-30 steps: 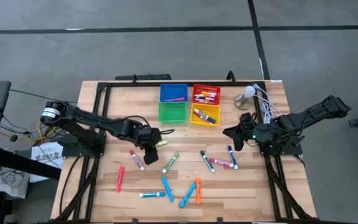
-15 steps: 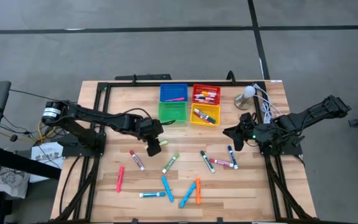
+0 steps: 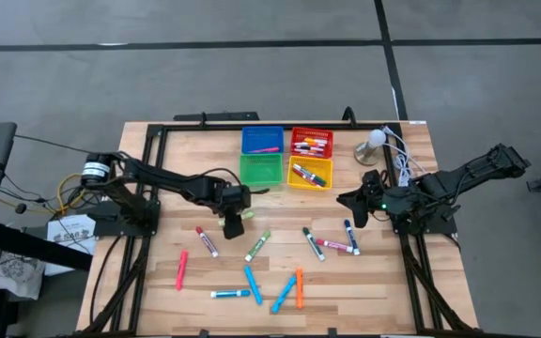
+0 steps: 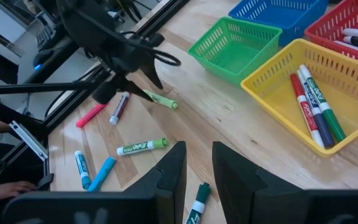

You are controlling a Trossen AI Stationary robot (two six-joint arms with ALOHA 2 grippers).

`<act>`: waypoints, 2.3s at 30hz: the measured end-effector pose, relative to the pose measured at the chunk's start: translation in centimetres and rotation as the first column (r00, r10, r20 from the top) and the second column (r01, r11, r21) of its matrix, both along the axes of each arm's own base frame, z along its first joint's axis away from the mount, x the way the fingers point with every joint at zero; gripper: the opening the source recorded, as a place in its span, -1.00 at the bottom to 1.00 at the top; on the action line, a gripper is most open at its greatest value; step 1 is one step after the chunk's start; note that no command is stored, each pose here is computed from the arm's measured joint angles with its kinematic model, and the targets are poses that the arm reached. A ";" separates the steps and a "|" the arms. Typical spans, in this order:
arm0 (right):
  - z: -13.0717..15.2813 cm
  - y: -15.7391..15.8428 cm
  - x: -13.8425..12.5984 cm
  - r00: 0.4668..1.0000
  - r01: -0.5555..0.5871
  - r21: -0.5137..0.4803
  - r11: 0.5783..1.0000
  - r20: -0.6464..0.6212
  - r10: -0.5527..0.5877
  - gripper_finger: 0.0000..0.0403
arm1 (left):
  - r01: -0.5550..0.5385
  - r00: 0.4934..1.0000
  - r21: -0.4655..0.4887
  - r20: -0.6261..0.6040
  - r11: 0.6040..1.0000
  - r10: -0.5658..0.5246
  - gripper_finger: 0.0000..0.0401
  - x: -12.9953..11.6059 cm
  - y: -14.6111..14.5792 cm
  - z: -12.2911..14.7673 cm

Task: Pick & Place Markers
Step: Put the light green highlighter into the blue bin

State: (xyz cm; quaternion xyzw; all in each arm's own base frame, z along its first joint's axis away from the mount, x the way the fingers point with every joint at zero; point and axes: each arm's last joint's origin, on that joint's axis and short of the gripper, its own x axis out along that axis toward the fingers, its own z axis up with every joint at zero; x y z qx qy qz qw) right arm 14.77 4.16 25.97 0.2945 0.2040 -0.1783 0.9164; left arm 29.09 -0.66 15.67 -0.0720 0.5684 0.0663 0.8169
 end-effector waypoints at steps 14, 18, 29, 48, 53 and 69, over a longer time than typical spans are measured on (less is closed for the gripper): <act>0.0 0.0 0.0 1.000 0.000 0.000 1.000 0.000 0.000 -0.67 | 0.008 0.996 -0.007 -0.092 1.000 -0.008 -0.21 0.7 0.0 -3.0; 0.0 0.0 0.0 1.000 0.001 0.000 1.000 0.001 -0.001 -0.67 | 0.009 0.992 -0.006 -0.125 1.000 -0.010 -0.21 0.7 -0.1 -3.7; 0.0 0.0 0.0 1.000 0.000 0.000 1.000 0.001 0.000 -0.67 | 0.006 0.998 -0.011 -0.062 1.000 -0.007 -0.68 0.5 -0.1 -2.3; 0.0 0.0 0.0 1.000 0.000 0.000 1.000 0.000 0.000 -0.67 | 0.162 0.958 -0.323 0.278 0.932 -0.070 -0.67 -1.0 -0.7 5.8; 0.0 0.0 0.0 1.000 0.001 0.000 1.000 0.000 -0.001 -0.67 | 0.369 0.861 -0.422 0.490 0.828 -0.134 -0.67 -1.5 -0.9 9.1; 0.0 0.0 0.0 1.000 0.001 0.001 1.000 0.001 -0.001 -0.67 | 0.385 0.784 -0.361 0.614 0.849 -0.095 -0.66 -0.4 -0.7 10.3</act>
